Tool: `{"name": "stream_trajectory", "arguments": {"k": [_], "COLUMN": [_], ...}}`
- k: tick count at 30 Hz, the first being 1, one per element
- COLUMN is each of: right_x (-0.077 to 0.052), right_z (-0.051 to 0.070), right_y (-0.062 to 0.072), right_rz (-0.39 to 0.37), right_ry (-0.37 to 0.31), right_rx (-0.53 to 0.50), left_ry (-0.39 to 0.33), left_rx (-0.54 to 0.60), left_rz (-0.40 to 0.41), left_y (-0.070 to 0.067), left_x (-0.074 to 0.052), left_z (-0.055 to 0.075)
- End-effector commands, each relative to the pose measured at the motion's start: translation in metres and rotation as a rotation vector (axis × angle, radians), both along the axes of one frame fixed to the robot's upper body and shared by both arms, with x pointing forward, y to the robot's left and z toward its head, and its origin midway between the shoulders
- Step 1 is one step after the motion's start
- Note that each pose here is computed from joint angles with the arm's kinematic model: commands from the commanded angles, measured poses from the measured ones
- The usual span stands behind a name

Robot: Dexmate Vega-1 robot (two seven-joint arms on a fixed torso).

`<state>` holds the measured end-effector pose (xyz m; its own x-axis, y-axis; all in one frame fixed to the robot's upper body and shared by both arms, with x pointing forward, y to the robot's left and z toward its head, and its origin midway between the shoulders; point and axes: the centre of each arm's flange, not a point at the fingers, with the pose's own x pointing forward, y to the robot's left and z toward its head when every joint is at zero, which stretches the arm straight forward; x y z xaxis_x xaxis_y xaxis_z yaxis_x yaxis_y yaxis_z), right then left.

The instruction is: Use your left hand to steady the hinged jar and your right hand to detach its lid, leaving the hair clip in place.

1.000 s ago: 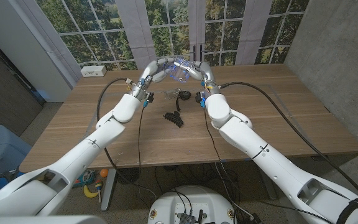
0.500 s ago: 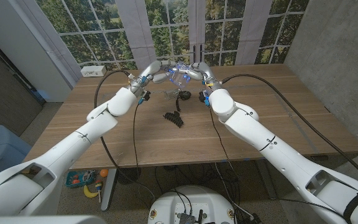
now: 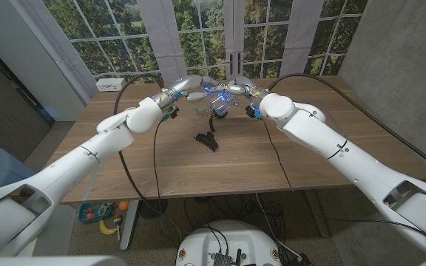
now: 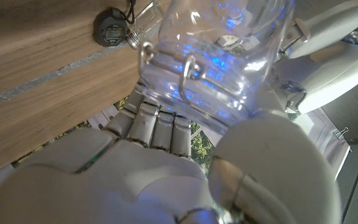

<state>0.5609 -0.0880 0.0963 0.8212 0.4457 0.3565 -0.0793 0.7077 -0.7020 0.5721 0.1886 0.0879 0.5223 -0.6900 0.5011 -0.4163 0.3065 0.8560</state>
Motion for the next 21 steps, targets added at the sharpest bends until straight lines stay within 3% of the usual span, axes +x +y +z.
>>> {"name": "stream_trajectory", "arguments": {"k": [1,6,15,21], "right_x": [-0.002,-0.004,-0.011,-0.016], "right_z": [0.005,0.008,0.006,0.003], "right_y": [-0.013,-0.015,-0.006,-0.005], "right_rz": [0.004,-0.022,-0.017,-0.02], "right_ry": [0.064,0.06,0.058,0.022], "right_rx": [-0.074,-0.099,-0.203,-0.21], "left_ry": [-0.165,-0.149,-0.159,-0.189], "left_rx": [0.135,-0.013,0.044,-0.015], "left_rz": [0.073,0.012,0.054,0.061], "left_y": [0.005,0.012,0.01,0.012], "left_x": [-0.004,0.002,0.005,0.003], "left_z": [-0.001,-0.004,-0.003,0.0]}}
